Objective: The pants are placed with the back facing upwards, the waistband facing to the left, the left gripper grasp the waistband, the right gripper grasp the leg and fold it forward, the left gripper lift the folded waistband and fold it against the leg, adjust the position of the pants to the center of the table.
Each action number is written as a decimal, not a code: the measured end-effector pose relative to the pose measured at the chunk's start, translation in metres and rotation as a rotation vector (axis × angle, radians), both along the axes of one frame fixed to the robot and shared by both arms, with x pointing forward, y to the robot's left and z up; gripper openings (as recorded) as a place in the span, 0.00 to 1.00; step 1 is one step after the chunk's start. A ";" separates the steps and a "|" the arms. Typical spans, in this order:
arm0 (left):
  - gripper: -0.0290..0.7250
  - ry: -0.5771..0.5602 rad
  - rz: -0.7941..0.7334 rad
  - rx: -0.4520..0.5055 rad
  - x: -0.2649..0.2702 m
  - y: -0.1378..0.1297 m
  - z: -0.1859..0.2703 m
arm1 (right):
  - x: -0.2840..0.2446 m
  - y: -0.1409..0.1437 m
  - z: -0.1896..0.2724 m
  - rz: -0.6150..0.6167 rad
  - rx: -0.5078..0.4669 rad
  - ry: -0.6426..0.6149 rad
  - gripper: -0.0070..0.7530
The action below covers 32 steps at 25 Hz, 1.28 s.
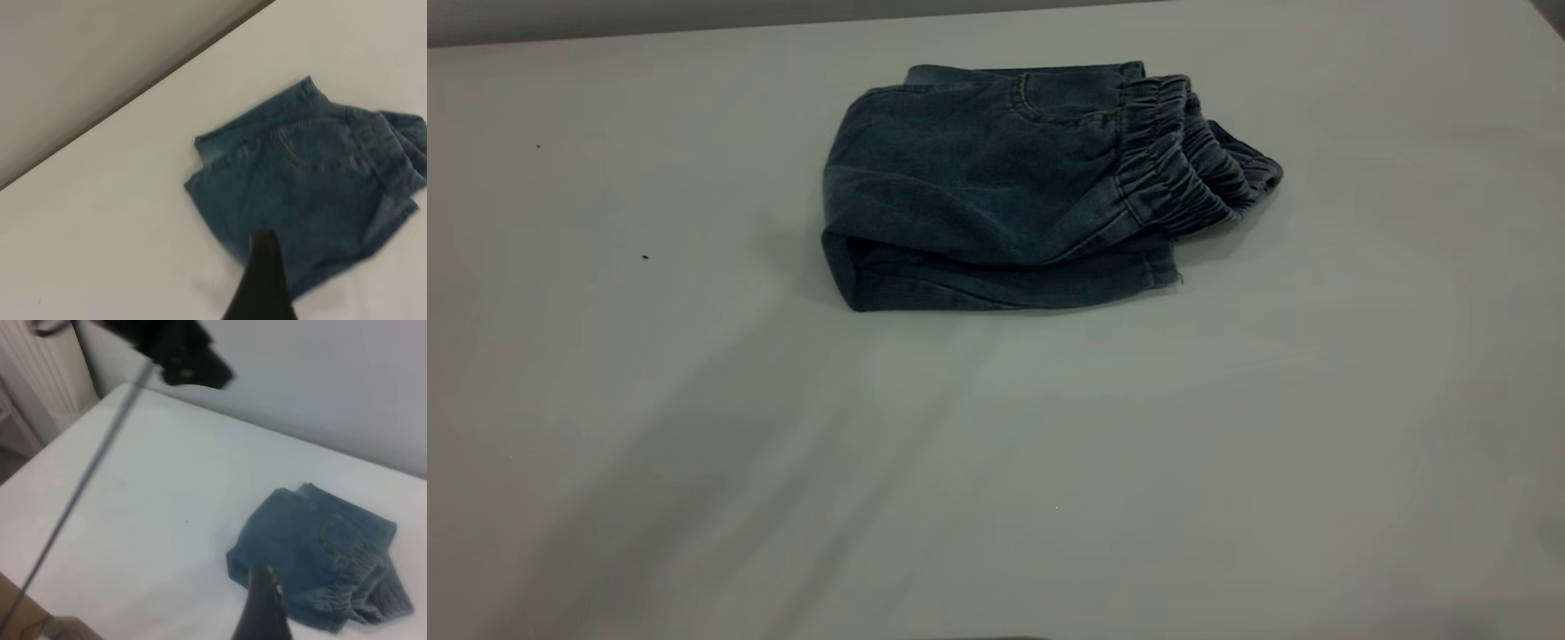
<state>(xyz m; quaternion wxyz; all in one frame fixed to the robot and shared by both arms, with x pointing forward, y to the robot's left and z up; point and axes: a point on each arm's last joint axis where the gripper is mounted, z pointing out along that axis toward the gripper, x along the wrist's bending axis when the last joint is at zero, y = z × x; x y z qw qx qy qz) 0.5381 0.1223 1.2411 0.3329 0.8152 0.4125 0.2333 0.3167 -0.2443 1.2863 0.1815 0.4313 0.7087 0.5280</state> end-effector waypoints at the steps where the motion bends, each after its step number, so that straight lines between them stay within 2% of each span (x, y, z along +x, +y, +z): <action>1: 0.77 -0.007 0.000 -0.006 -0.013 0.008 0.005 | -0.012 -0.001 -0.001 -0.001 0.003 -0.016 0.64; 10: 0.77 -0.109 -0.011 -0.079 -0.147 0.089 0.027 | -0.097 -0.006 -0.032 -0.020 0.029 -0.125 0.64; 18: 0.77 -0.125 -0.034 -0.131 -0.231 0.136 -0.016 | -0.125 -0.015 -0.093 -0.117 0.010 -0.092 0.64; 26: 0.77 -0.121 -0.038 -0.124 -0.274 0.162 -0.078 | -0.137 -0.028 -0.160 -0.245 -0.095 -0.092 0.64; 32: 0.77 -0.102 -0.052 -0.095 -0.287 0.170 -0.121 | -0.119 -0.035 -0.203 -0.305 -0.164 -0.009 0.64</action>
